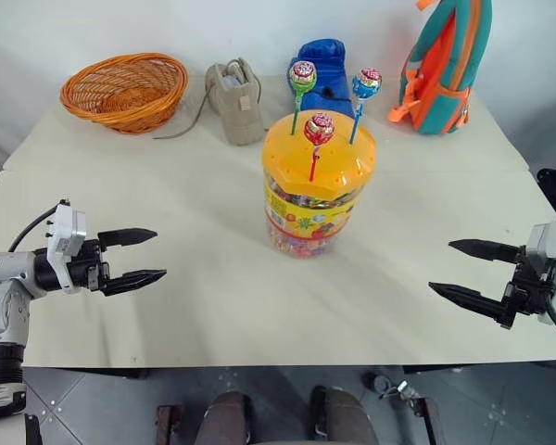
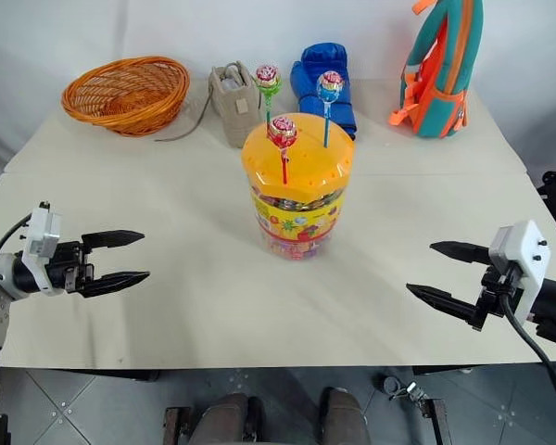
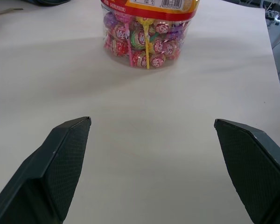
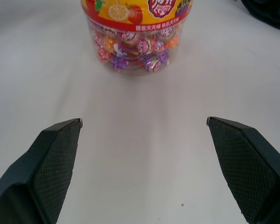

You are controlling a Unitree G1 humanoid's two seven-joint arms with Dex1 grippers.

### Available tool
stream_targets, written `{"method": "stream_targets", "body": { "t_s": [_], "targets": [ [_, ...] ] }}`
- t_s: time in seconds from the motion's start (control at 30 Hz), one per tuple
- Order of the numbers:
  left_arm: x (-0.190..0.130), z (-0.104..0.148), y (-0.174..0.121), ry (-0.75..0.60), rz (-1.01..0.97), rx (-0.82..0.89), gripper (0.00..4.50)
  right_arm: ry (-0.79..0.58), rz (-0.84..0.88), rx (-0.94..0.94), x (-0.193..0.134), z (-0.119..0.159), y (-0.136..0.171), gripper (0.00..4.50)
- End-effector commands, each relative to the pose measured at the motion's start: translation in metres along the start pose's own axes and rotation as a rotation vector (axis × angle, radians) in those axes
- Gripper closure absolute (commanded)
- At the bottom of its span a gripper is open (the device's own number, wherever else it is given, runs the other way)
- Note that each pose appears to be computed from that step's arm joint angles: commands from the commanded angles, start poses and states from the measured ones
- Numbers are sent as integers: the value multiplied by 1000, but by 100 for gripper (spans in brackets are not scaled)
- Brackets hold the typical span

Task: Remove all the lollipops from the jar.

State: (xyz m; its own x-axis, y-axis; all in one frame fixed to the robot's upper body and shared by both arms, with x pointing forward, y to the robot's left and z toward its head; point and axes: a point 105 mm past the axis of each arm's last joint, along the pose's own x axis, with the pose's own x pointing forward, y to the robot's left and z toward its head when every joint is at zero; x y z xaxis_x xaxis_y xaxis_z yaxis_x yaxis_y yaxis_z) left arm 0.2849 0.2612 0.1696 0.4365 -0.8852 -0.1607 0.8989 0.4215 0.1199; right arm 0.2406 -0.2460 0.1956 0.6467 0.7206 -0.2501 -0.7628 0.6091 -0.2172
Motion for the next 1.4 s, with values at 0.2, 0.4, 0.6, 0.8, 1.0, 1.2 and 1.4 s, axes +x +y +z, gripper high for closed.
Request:
{"method": "stream_targets", "body": {
  "t_s": [0.2, 0.4, 0.6, 0.8, 1.0, 1.2, 1.4],
  "targets": [
    [4, 15, 0, -40, 30, -7, 0, -33, 22, -43, 7, 16, 0, 1],
    [6, 39, -1, -71, 74, 49, 0, -140, 104, -82, 18, 52, 6, 1],
    [23, 78, -25, -123, -32, 145, 0, -217, 161, -119, 29, 82, 9, 1],
    [60, 121, -45, -146, -145, 272, 0, -245, 221, -148, 37, 92, 9, 1],
    [102, 152, -51, -271, -242, 265, 0, -299, 245, -170, 40, 107, 8, 1],
    [132, 162, -51, -285, -311, 256, 0, -302, 233, -180, 33, 106, 8, 1],
    [158, 172, -53, -284, -372, 262, 0, -322, 198, -195, 19, 110, 11, 1]
  ]
}}
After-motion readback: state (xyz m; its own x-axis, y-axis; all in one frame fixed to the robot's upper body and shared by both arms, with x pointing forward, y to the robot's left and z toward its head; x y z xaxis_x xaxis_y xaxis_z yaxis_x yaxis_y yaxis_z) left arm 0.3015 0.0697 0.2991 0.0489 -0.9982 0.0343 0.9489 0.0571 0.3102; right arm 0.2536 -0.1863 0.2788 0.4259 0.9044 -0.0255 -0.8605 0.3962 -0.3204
